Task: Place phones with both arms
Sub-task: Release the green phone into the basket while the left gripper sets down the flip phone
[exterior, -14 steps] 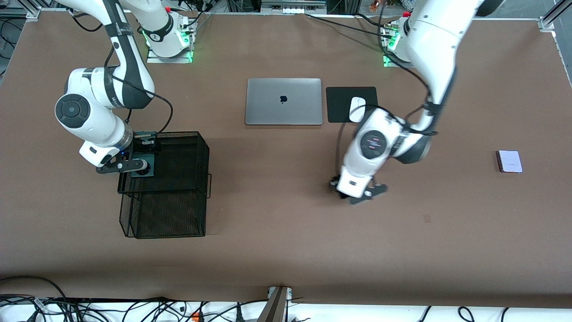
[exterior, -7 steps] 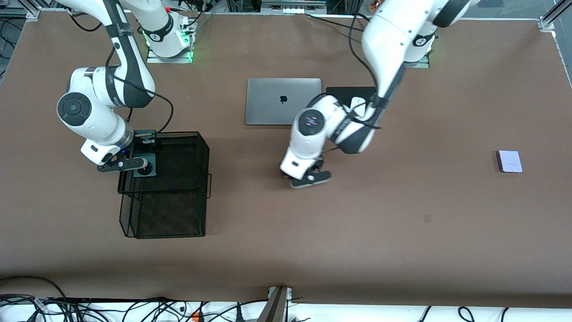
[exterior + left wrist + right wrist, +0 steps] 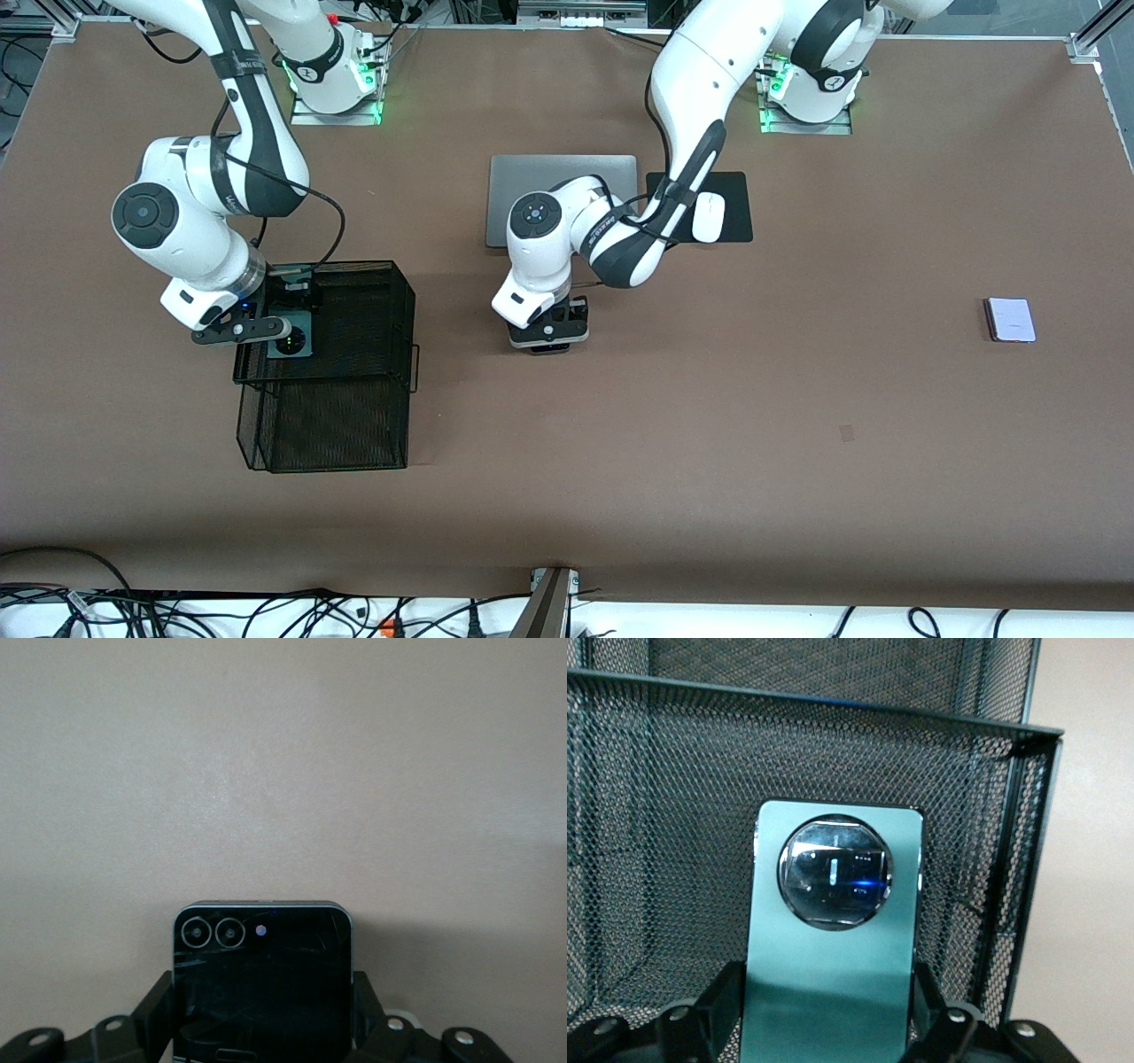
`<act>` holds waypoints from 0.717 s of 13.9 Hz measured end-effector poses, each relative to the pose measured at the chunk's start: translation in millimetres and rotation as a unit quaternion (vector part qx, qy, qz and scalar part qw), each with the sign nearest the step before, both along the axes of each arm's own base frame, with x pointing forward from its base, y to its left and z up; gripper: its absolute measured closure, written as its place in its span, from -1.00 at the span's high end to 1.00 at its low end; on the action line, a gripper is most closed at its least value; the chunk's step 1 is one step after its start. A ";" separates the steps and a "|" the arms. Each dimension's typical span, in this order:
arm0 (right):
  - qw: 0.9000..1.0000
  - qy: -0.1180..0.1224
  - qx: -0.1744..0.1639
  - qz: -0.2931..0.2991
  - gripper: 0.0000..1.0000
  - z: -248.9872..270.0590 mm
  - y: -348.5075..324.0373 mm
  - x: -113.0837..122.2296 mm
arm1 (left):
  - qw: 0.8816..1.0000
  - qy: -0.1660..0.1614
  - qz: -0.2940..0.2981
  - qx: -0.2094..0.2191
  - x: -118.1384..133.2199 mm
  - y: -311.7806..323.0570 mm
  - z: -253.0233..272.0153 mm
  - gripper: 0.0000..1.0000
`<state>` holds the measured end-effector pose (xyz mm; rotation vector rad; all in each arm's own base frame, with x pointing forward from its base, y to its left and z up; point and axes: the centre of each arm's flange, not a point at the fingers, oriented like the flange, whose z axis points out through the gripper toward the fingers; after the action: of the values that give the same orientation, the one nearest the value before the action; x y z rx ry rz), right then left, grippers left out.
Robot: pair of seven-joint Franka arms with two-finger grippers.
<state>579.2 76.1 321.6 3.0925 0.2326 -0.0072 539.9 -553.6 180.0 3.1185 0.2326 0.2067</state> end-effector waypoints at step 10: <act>1.000 -0.007 -0.008 -0.002 0.60 -8.3 -4.0 9.9 | 1.000 -0.015 0.015 0.007 21.3 10.8 13.3 1.00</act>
<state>589.2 72.1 313.3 3.0764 0.2258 0.0124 561.2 -542.8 193.3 3.1247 0.2794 0.2568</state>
